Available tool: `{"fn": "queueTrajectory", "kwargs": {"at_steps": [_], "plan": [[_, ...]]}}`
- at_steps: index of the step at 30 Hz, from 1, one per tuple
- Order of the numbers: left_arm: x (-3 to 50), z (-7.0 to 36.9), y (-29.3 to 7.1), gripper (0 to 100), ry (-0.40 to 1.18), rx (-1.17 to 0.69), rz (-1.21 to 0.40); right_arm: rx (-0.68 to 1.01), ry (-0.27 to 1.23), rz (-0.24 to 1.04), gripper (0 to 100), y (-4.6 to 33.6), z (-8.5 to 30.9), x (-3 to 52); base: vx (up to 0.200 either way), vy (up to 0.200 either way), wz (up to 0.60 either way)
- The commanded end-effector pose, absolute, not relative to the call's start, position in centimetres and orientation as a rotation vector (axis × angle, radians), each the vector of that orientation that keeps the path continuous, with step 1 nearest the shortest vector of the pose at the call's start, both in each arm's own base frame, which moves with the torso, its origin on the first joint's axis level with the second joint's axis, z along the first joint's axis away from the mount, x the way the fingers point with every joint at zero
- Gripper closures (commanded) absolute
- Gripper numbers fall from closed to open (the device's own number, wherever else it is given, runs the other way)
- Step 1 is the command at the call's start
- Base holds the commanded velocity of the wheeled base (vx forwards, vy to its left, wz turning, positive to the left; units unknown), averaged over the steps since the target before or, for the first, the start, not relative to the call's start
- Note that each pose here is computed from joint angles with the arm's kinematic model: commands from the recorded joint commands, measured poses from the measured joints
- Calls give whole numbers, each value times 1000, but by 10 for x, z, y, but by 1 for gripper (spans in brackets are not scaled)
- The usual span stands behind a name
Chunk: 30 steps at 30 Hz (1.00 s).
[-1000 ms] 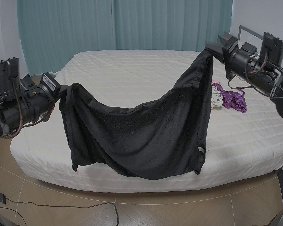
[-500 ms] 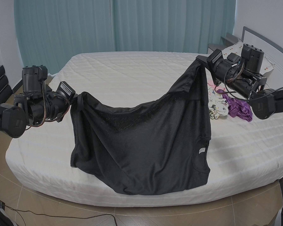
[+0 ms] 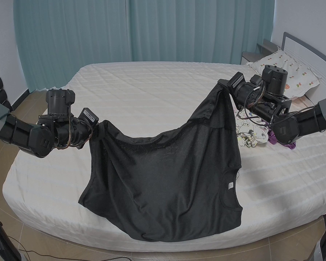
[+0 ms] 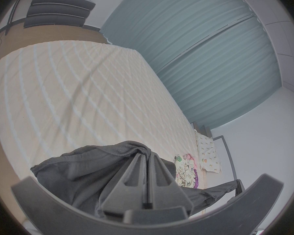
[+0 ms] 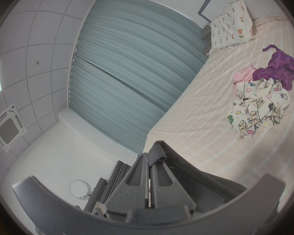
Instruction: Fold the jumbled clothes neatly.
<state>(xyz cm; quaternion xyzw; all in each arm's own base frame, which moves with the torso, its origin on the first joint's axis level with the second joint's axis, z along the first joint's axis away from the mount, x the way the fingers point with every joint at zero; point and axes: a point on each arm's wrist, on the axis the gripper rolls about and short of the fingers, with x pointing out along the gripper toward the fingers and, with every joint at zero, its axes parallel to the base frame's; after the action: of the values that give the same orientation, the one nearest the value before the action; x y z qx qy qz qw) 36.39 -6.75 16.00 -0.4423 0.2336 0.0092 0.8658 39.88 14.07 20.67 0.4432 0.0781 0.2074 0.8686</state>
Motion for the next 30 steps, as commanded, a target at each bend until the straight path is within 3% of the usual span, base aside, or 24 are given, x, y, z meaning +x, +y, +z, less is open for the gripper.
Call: {"fn": "queueTrajectory", "kwargs": {"at_steps": [1, 21, 30], "plan": [[374, 143, -68, 100, 524, -924, 42, 923, 195, 424, 100, 145, 191, 406, 0, 0, 0], [398, 118, -65, 100, 557, -941, 80, 893, 233, 402, 100, 149, 160, 418, 0, 0, 0], [400, 119, -66, 100, 554, -939, 76, 894, 228, 403, 100, 149, 158, 419, 200, 0, 0]]}}
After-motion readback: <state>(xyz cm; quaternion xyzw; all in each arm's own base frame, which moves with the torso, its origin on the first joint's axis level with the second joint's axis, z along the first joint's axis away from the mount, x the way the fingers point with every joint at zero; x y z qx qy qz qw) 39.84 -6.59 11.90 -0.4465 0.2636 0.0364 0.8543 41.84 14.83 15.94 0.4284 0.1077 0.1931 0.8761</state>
